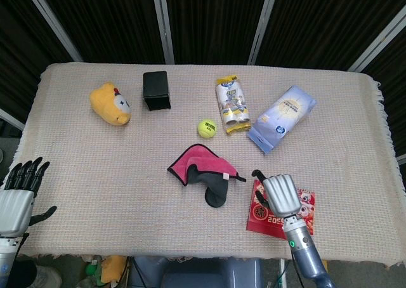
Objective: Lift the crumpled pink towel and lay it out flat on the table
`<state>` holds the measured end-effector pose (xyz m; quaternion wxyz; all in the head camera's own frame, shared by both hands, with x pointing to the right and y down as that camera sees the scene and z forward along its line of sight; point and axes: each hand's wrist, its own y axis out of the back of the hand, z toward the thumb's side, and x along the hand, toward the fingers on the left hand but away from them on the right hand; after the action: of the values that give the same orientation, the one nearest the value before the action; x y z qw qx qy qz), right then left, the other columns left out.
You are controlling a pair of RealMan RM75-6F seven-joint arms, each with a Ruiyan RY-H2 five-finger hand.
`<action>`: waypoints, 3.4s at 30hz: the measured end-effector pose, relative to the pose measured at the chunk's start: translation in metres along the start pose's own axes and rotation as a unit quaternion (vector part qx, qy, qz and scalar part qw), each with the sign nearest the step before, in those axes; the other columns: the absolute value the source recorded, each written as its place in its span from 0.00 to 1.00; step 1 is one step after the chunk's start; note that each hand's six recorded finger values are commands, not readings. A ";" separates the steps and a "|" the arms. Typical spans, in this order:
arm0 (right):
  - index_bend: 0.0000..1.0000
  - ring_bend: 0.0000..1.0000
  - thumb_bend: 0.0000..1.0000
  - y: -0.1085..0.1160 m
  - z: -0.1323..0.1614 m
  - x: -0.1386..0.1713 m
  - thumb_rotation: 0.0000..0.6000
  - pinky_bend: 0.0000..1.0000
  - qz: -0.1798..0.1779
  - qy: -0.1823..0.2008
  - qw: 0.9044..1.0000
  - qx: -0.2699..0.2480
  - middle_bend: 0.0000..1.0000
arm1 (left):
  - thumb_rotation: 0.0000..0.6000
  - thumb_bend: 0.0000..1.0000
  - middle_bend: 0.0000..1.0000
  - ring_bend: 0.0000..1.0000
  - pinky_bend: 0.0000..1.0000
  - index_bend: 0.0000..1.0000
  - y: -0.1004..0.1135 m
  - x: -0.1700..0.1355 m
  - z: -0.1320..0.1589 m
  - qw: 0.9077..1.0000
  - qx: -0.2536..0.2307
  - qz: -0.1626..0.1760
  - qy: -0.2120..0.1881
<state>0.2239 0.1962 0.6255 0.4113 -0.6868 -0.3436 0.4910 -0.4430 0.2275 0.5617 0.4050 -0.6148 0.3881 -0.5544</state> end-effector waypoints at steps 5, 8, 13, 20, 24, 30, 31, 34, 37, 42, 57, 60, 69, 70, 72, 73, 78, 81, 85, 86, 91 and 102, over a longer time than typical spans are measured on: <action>0.41 1.00 0.34 -0.019 0.012 -0.008 1.00 1.00 0.013 -0.003 1.000 0.005 1.00 | 1.00 0.00 0.00 0.00 0.00 0.00 0.001 0.000 0.000 1.000 -0.005 0.000 0.000; 0.42 1.00 0.34 -0.028 0.014 -0.012 1.00 1.00 0.019 -0.009 1.000 0.003 1.00 | 1.00 0.00 0.00 0.00 0.00 0.00 0.001 0.000 -0.002 1.000 -0.008 0.001 0.002; 0.42 1.00 0.34 -0.036 0.016 -0.017 1.00 1.00 0.022 -0.015 1.000 0.001 1.00 | 1.00 0.00 0.00 0.00 0.00 0.00 -0.001 0.001 -0.002 1.000 -0.007 -0.004 0.001; 0.44 1.00 0.34 -0.049 0.020 -0.024 1.00 1.00 0.028 -0.019 0.999 0.000 1.00 | 1.00 0.00 0.00 0.00 0.00 0.00 -0.004 0.001 0.000 1.000 -0.006 -0.008 0.000; 0.46 1.00 0.34 -0.055 0.020 -0.029 1.00 1.00 0.026 -0.021 0.999 0.002 1.00 | 1.00 0.00 0.00 0.00 0.00 0.00 -0.006 0.001 0.000 1.000 -0.004 -0.011 -0.001; 0.46 1.00 0.34 -0.060 0.018 -0.034 1.00 1.00 0.025 -0.026 0.999 -0.001 1.00 | 1.00 0.00 0.00 0.00 0.00 0.00 -0.009 0.002 0.000 1.000 -0.003 -0.015 -0.002; 0.46 1.00 0.34 -0.060 0.017 -0.035 1.00 1.00 0.024 -0.027 0.999 0.000 1.00 | 1.00 0.00 0.00 0.00 0.00 0.00 -0.009 0.002 0.001 1.000 -0.003 -0.016 -0.002; 0.46 1.00 0.34 -0.063 0.016 -0.038 1.00 1.00 0.024 -0.031 0.999 0.001 1.00 | 1.00 0.00 0.00 0.00 0.00 0.00 -0.009 0.002 0.001 1.000 -0.004 -0.014 -0.003; 0.46 1.00 0.34 -0.064 0.014 -0.041 1.00 1.00 0.023 -0.034 0.999 0.004 1.00 | 1.00 0.00 0.00 0.00 0.00 0.00 -0.009 0.002 0.001 1.000 -0.004 -0.014 -0.003; 0.48 1.00 0.34 -0.065 0.007 -0.044 1.00 1.00 0.021 -0.045 0.999 0.005 1.00 | 1.00 0.00 0.00 0.00 0.00 0.00 -0.010 0.002 0.001 1.000 -0.003 -0.017 -0.004; 0.52 1.00 0.34 -0.059 0.012 -0.043 1.00 1.00 0.007 -0.035 0.999 -0.003 1.00 | 1.00 0.00 0.00 0.00 0.00 0.00 -0.014 0.002 0.004 1.000 0.000 -0.022 -0.007; 0.52 1.00 0.34 -0.058 0.013 -0.044 1.00 1.00 0.007 -0.034 0.999 -0.003 1.00 | 1.00 0.00 0.00 0.00 0.00 0.00 -0.014 0.002 0.005 1.000 0.000 -0.022 -0.008; 0.60 1.00 0.44 -0.061 0.013 -0.045 1.00 1.00 0.011 -0.038 0.999 -0.004 1.00 | 1.00 0.00 0.00 0.00 0.00 0.00 -0.016 0.002 0.003 1.000 -0.001 -0.026 -0.006; 0.61 1.00 0.46 -0.061 0.013 -0.045 1.00 1.00 0.010 -0.037 0.999 -0.006 1.00 | 1.00 0.00 0.00 0.00 0.00 0.00 -0.016 0.002 0.003 1.000 0.000 -0.026 -0.006; 0.62 1.00 0.48 -0.061 0.015 -0.045 1.00 1.00 0.009 -0.036 0.999 -0.008 1.00 | 1.00 0.00 0.00 0.00 0.00 0.00 -0.017 0.002 0.004 1.000 0.000 -0.027 -0.007; 0.63 1.00 0.49 -0.062 0.015 -0.045 1.00 1.00 0.008 -0.035 0.999 -0.008 1.00 | 1.00 0.00 0.00 0.00 0.00 0.00 -0.017 0.002 0.004 1.000 0.000 -0.027 -0.007; 0.66 1.00 0.54 -0.062 0.015 -0.045 1.00 1.00 0.007 -0.033 0.999 -0.008 1.00 | 1.00 0.00 0.00 0.00 0.00 0.00 -0.017 0.002 0.004 1.000 0.000 -0.026 -0.007; 0.67 1.00 0.57 -0.062 0.015 -0.045 1.00 1.00 0.008 -0.031 0.999 -0.008 1.00 | 1.00 0.00 0.00 0.00 0.00 0.00 -0.017 0.002 0.004 1.000 0.000 -0.027 -0.008; 0.67 1.00 0.63 -0.060 0.015 -0.044 1.00 1.00 0.005 -0.030 1.000 -0.006 1.00 | 1.00 0.00 0.00 0.00 0.00 0.00 -0.017 0.002 0.005 1.000 0.000 -0.027 -0.009; 0.67 1.00 0.64 -0.059 0.015 -0.044 1.00 1.00 0.002 -0.029 1.000 -0.006 1.00 | 1.00 0.00 0.00 0.00 0.00 0.00 -0.017 0.002 0.005 1.000 0.000 -0.028 -0.009; 0.67 1.00 0.67 -0.050 0.016 -0.044 1.00 1.00 -0.009 -0.023 1.000 -0.007 1.00 | 1.00 0.00 0.00 0.00 0.00 0.00 -0.017 0.002 0.005 1.000 0.000 -0.028 -0.009; 0.67 1.00 0.69 -0.011 0.018 -0.051 1.00 1.00 -0.050 -0.012 0.999 -0.011 1.00 | 1.00 0.00 0.00 0.00 0.00 0.00 -0.018 0.003 0.004 1.000 0.002 -0.030 -0.007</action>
<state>0.1915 0.1603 0.6523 0.4231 -0.6674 -0.3882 0.4742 -0.4384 0.2316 0.5796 0.3917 -0.6292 0.3658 -0.5629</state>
